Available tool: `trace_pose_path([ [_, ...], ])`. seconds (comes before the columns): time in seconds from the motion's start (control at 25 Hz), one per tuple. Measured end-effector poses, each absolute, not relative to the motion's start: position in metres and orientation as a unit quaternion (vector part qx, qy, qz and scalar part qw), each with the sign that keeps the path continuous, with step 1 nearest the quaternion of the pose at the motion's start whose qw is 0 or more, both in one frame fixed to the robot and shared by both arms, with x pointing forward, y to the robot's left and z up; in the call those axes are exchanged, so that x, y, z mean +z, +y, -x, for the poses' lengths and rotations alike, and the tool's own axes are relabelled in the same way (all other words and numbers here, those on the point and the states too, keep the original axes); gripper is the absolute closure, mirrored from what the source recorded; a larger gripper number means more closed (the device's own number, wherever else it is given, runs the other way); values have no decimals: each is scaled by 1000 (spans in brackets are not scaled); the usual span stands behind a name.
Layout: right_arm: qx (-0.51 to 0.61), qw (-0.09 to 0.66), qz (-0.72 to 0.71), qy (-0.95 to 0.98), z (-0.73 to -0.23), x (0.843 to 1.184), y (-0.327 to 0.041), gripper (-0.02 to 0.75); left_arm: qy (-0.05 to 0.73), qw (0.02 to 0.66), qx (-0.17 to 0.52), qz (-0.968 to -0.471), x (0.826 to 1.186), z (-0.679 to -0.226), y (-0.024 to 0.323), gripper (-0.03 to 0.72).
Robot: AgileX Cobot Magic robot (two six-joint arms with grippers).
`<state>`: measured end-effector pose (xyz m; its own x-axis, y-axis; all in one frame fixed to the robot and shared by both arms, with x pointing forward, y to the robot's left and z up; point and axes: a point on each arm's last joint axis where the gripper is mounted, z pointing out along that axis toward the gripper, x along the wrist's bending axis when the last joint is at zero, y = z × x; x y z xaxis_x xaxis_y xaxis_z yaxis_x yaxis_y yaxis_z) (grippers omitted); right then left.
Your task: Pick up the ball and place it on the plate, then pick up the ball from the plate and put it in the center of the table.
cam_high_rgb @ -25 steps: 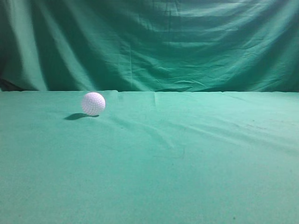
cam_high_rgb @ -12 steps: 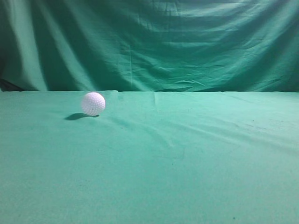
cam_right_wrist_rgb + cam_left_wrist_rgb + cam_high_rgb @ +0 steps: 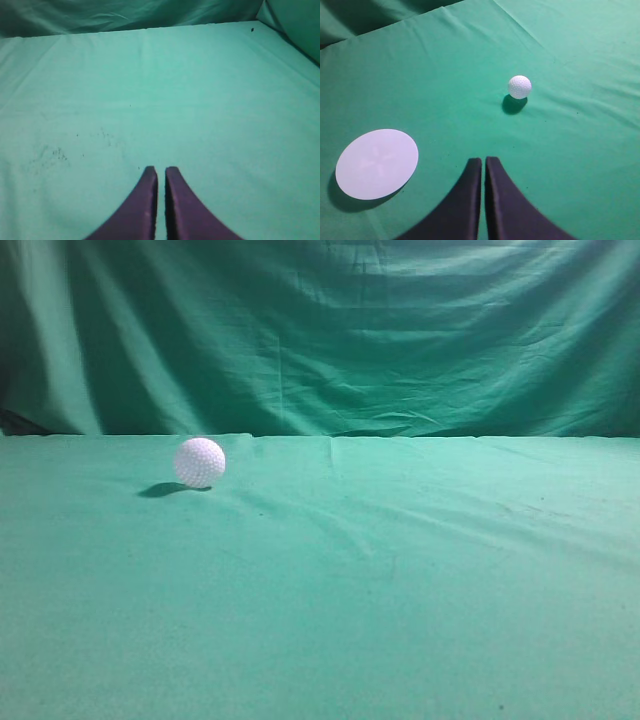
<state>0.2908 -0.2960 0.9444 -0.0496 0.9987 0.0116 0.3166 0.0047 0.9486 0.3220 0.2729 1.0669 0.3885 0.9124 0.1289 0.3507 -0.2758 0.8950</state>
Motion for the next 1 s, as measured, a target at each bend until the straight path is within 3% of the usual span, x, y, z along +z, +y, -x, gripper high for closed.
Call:
trace_pose_path([
  [0.84, 425, 398, -563, 587, -291, 944, -296, 738, 436, 415, 340, -723, 1067, -322, 273, 688],
  [1.0, 425, 398, -563, 587, -291, 944, -296, 738, 421, 431, 368, -708, 1073, -309, 276, 688],
])
